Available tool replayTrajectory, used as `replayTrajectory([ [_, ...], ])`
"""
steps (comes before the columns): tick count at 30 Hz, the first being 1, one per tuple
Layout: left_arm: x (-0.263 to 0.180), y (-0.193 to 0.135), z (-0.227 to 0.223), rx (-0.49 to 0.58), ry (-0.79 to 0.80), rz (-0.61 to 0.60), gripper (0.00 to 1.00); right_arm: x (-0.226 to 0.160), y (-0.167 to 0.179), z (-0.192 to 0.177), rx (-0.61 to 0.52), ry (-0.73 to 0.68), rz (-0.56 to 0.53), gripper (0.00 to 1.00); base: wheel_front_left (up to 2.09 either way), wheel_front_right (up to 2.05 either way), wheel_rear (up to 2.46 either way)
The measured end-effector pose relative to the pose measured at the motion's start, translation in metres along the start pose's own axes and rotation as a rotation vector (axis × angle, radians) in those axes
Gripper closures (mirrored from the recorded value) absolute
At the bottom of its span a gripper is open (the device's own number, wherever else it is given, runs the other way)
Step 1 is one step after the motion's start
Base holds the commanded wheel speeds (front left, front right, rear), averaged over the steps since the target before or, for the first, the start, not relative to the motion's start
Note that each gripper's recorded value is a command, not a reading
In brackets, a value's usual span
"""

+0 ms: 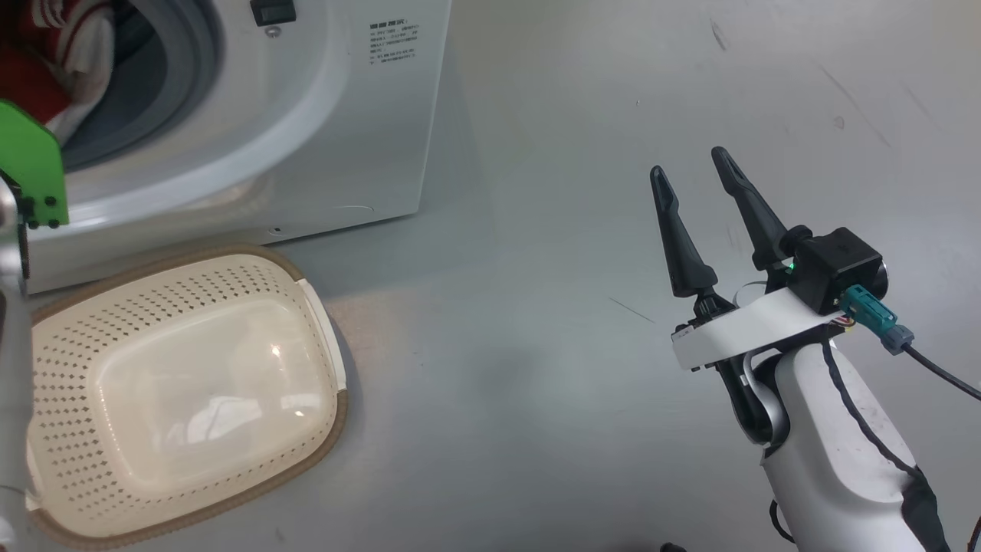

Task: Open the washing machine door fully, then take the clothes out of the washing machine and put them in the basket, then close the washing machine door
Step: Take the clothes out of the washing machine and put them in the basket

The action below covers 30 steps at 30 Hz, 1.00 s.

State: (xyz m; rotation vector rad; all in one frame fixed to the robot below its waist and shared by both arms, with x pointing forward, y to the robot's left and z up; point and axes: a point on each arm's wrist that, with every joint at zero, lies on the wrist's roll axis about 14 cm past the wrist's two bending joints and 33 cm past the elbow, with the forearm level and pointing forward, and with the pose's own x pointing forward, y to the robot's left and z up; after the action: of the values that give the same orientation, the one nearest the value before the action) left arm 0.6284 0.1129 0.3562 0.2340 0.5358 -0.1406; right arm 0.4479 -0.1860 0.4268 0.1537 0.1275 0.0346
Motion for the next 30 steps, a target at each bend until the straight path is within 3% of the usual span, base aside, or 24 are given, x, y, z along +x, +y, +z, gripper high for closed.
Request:
replayTrajectory([
  [16,-0.070,0.020,0.001,-0.055,-0.116,0.019,1.00,-0.026,0.023,0.015,0.001,-0.029,0.054,0.00,0.00,0.00,0.00],
  [30,-0.124,0.028,0.007,-0.203,-0.252,0.045,1.00,-0.042,0.038,0.033,0.000,-0.078,0.094,0.00,0.00,0.00,0.00],
])
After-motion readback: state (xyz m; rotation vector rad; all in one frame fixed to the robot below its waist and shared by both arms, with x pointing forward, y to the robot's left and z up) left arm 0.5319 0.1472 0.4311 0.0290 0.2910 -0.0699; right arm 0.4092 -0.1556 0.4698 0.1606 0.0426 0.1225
